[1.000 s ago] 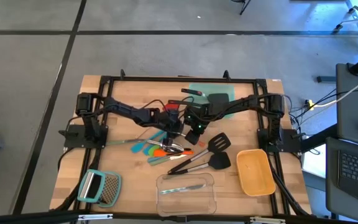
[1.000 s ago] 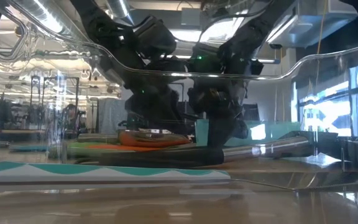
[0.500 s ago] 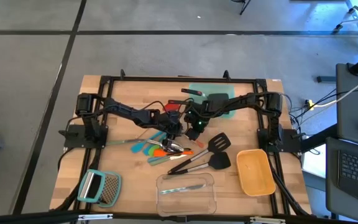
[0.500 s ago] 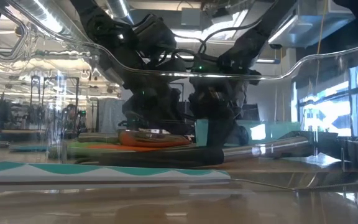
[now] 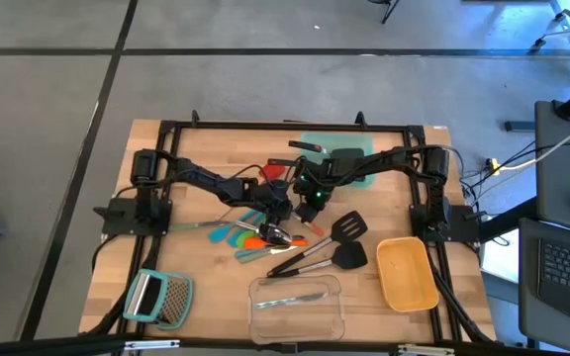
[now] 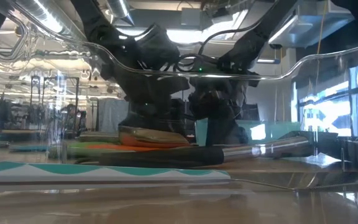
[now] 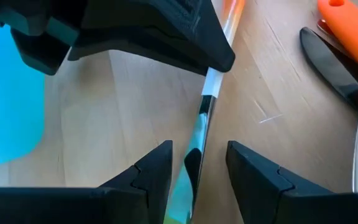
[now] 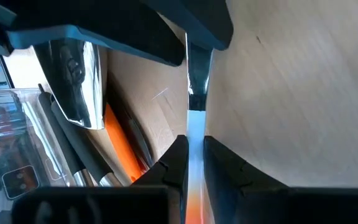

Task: Pick & Place Kitchen Items
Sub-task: Put the orange table knife into the transparent bin

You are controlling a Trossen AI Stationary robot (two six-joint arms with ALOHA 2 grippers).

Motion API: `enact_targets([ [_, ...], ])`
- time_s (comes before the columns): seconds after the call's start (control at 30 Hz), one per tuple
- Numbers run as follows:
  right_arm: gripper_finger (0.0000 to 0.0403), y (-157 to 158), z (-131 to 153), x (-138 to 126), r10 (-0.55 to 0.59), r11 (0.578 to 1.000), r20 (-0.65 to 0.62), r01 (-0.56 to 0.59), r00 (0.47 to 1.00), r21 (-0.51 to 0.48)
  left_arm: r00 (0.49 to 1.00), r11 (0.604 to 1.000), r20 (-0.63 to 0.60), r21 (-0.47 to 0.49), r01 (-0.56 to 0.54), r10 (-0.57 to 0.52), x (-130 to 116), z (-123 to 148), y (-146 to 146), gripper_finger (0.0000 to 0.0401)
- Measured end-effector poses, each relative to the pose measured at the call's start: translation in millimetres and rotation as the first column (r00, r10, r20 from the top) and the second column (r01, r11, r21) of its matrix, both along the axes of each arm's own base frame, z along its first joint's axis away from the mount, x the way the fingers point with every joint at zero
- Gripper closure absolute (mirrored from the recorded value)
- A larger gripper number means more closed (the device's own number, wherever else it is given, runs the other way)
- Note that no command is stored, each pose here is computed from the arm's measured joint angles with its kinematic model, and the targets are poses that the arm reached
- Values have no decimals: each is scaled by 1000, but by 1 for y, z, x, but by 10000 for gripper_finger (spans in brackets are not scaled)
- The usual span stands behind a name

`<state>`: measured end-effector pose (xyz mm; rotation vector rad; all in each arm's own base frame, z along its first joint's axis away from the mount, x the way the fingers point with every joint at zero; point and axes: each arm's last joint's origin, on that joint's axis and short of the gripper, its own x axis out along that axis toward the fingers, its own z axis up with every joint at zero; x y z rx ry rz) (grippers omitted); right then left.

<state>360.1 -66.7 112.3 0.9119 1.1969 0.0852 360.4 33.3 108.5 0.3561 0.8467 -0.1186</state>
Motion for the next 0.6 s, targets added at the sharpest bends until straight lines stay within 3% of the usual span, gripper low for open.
enact_targets([
  [0.17,362,0,1,0,5,1000,6,-5,1000,4,1000,1000,-5,-11,-13,13,-1,-1,6,279],
  [0.4,362,0,2,1,9,1000,20,-9,1000,-6,1000,1000,-23,-14,-21,21,-3,-2,13,386],
  [0.6,362,-1,5,2,44,998,61,-41,997,-46,998,999,-36,-5,-52,52,-4,-3,13,394],
])
